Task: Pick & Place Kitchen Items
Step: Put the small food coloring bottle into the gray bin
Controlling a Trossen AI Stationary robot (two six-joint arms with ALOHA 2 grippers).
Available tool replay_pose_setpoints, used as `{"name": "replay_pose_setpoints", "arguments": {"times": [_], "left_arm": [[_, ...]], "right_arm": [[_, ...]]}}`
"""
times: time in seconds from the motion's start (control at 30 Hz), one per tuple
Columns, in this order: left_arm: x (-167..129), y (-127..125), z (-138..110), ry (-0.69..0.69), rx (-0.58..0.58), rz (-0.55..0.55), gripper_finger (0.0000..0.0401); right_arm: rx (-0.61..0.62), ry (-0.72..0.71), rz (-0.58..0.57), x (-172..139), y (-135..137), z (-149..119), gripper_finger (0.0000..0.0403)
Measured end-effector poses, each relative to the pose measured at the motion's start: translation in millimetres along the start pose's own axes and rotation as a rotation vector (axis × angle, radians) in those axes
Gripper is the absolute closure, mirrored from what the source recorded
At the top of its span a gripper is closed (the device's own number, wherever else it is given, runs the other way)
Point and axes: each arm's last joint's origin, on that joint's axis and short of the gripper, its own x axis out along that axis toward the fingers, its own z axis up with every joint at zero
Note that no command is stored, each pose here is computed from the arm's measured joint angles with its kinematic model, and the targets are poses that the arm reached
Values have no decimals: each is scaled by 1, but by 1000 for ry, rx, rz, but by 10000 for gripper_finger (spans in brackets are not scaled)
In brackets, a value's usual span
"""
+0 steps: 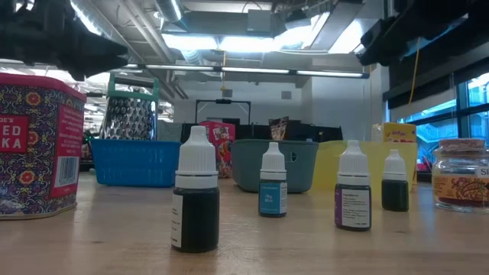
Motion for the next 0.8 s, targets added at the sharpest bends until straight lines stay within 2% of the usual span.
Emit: {"name": "replay_pose_setpoints", "arguments": {"times": [0.23, 0.63, 0.73, 0.8], "left_arm": [[0, -2, 0, 0, -2, -80, 157], [0, -2, -4, 38, 4, -81, 155], [0, -2, -5, 42, 6, -82, 155], [0, -3, -5, 43, -9, -92, 156]], "right_arm": [[26, -13, 76, 9, 5, 3, 201], [114, 1, 83, 15, 7, 3, 201], [193, 56, 80, 14, 6, -2, 201], [244, 167, 59, 10, 4, -5, 202]]}}
